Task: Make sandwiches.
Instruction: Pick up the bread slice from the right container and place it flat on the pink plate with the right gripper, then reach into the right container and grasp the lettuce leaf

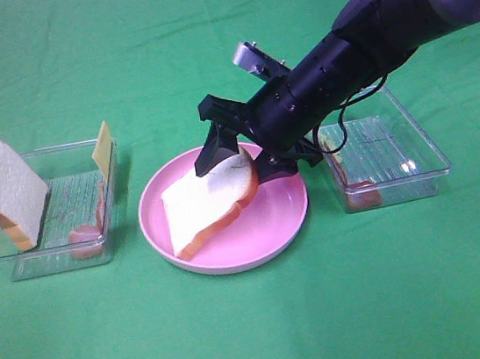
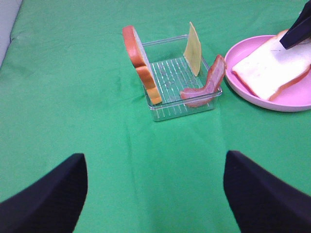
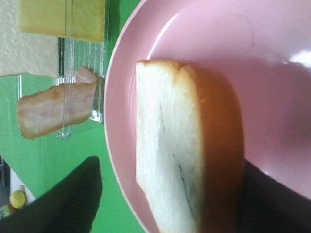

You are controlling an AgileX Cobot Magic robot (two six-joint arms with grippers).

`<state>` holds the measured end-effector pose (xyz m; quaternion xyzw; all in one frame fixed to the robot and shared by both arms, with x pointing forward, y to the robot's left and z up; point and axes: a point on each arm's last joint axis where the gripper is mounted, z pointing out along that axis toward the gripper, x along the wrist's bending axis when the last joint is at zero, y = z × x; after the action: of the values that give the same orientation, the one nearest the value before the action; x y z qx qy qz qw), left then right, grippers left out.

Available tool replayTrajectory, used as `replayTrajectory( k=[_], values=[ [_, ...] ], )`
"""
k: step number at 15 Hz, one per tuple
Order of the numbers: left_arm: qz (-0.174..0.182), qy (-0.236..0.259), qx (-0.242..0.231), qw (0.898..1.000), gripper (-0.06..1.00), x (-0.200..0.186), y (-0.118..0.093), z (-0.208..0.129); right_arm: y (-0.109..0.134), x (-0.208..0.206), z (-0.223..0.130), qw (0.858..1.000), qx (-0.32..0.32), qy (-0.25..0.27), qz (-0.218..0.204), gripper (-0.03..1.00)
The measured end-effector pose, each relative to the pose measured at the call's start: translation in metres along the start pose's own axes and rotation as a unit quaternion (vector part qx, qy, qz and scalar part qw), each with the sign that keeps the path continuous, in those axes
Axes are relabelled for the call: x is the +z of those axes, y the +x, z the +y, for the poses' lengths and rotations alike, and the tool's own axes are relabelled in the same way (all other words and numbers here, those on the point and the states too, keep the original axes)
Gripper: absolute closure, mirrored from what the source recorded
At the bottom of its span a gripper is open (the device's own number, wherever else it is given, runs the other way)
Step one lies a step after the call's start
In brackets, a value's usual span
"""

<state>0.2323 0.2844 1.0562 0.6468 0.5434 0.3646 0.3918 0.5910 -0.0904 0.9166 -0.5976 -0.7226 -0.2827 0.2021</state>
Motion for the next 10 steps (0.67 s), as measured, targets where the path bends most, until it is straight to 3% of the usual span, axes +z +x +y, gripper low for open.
replayTrajectory(
  k=[3,8,10],
  values=[
    [0.000,0.000,0.000,1.000,0.21,0.000,0.000,0.000,0.010,-0.018,0.000,0.999,-0.034,-0.011,-0.018,0.31],
    [0.000,0.000,0.000,1.000,0.21,0.000,0.000,0.000,0.028,-0.054,-0.001,0.997,-0.040,-0.039,-0.051,0.31],
    [0.000,0.000,0.000,1.000,0.21,0.000,0.000,0.000,0.039,-0.087,0.000,0.991,-0.046,-0.043,-0.120,0.30]
  ],
)
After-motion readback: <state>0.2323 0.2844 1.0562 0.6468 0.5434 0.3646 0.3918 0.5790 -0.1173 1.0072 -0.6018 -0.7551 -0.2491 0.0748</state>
